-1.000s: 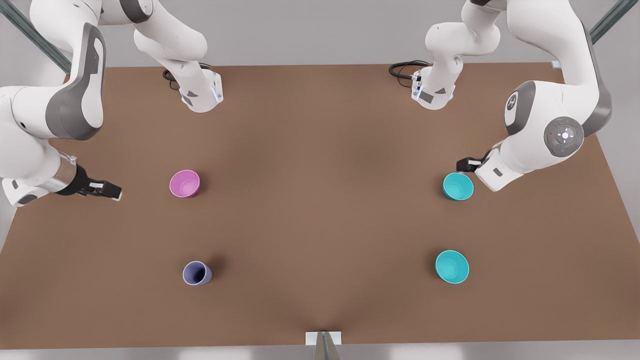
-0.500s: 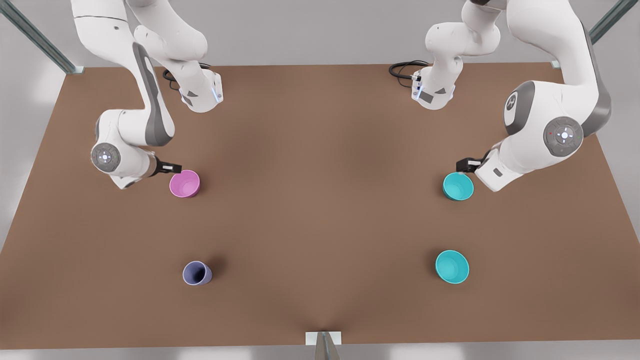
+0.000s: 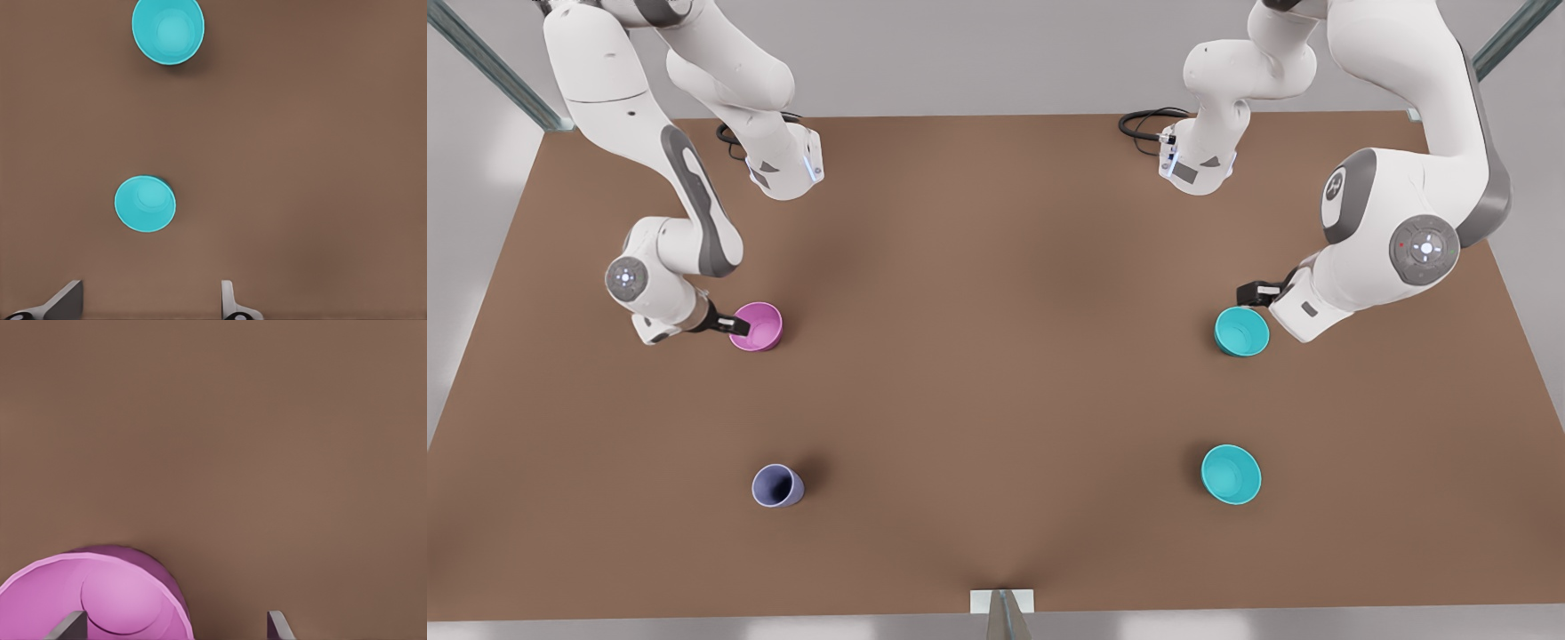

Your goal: Stack the blue bowl on the pink bowl

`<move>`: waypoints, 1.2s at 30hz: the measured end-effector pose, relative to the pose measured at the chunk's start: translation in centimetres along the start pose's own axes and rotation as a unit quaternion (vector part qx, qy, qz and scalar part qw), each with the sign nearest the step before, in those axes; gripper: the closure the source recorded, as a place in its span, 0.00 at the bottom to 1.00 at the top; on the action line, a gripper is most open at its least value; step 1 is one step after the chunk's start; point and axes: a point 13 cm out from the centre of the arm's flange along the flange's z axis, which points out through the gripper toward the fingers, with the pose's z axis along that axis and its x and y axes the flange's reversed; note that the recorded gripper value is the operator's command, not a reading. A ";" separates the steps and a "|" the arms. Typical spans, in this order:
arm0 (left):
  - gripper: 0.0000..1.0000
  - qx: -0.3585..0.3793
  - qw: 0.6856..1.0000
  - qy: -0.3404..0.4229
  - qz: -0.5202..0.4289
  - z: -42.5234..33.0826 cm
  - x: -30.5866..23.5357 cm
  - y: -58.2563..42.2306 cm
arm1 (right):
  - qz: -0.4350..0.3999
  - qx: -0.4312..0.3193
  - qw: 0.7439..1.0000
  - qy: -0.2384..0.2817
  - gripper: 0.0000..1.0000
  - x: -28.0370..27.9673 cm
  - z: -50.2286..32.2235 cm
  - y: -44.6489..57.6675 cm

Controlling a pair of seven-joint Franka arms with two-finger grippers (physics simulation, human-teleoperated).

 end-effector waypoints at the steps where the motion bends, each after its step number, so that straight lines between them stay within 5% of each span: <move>1: 0.00 0.000 1.000 0.002 0.000 0.1 0.0 0.0 | -0.001 -0.001 1.000 0.002 0.00 0.1 0.5 0.0; 7: 0.00 -0.001 1.000 0.008 -0.001 0.4 0.2 0.0 | -0.008 -0.006 1.000 0.018 0.00 0.7 3.3 0.2; 8: 0.00 -0.001 1.000 0.008 -0.001 0.4 0.2 0.0 | -0.009 -0.006 1.000 0.018 0.09 0.7 3.5 0.2; 11: 0.00 -0.001 1.000 0.009 -0.001 0.4 0.3 0.0 | -0.010 -0.008 1.000 0.016 0.60 0.5 3.7 0.0; 13: 0.00 -0.001 1.000 0.011 -0.001 0.5 0.2 0.0 | -0.012 -0.010 1.000 0.012 0.79 0.1 3.4 0.0; 21: 0.00 -0.001 1.000 0.016 -0.002 1.0 0.1 0.0 | -0.050 -0.034 0.998 -0.020 0.79 -3.3 -0.1 5.4; 31: 0.00 0.016 0.996 0.067 -0.049 6.7 -1.1 5.5 | -0.220 -0.170 0.956 -0.098 0.79 -3.3 -6.0 54.4; 36: 0.00 0.056 0.983 0.130 -0.115 18.1 -0.3 13.8 | -0.192 -0.165 0.962 -0.098 0.79 -0.5 -1.2 61.9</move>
